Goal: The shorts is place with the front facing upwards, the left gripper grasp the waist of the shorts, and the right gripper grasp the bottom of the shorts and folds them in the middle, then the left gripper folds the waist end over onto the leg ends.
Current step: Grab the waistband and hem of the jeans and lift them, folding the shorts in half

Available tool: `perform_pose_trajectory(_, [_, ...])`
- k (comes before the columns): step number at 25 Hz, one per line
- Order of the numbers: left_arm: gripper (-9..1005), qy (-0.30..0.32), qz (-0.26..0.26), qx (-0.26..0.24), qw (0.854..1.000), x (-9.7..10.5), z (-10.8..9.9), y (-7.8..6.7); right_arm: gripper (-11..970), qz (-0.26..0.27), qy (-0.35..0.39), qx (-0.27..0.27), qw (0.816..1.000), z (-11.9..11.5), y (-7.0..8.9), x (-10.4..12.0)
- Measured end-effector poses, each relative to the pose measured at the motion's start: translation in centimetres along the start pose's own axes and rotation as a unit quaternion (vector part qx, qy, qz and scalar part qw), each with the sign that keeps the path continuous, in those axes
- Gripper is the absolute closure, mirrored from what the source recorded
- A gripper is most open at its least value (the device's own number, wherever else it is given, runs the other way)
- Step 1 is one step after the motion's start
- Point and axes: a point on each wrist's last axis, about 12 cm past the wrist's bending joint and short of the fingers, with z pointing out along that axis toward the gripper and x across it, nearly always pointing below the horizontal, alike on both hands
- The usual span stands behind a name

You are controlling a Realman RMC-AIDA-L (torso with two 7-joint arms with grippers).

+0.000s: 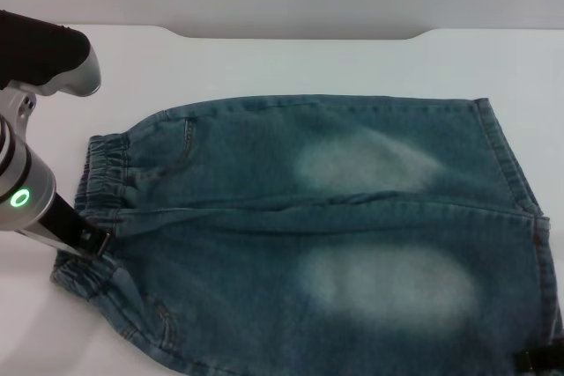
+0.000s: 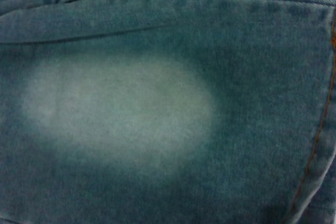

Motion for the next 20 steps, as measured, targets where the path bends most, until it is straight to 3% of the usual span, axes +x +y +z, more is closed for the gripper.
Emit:
perform_pose_trajectory(6, [954,-0.001,0.001,0.0,1.0,-0.1,0.0,0.0,594,-0.017,0.002,-0.003,1.0,-0.1,0.3,-0.2])
perform_pose_trajectory(20, [953,-0.011,-0.005,0.001,1.0,-0.1,-0.1,0.2,899,-0.026,-0.039,-0.024,0.999,-1.0,0.1,-1.5])
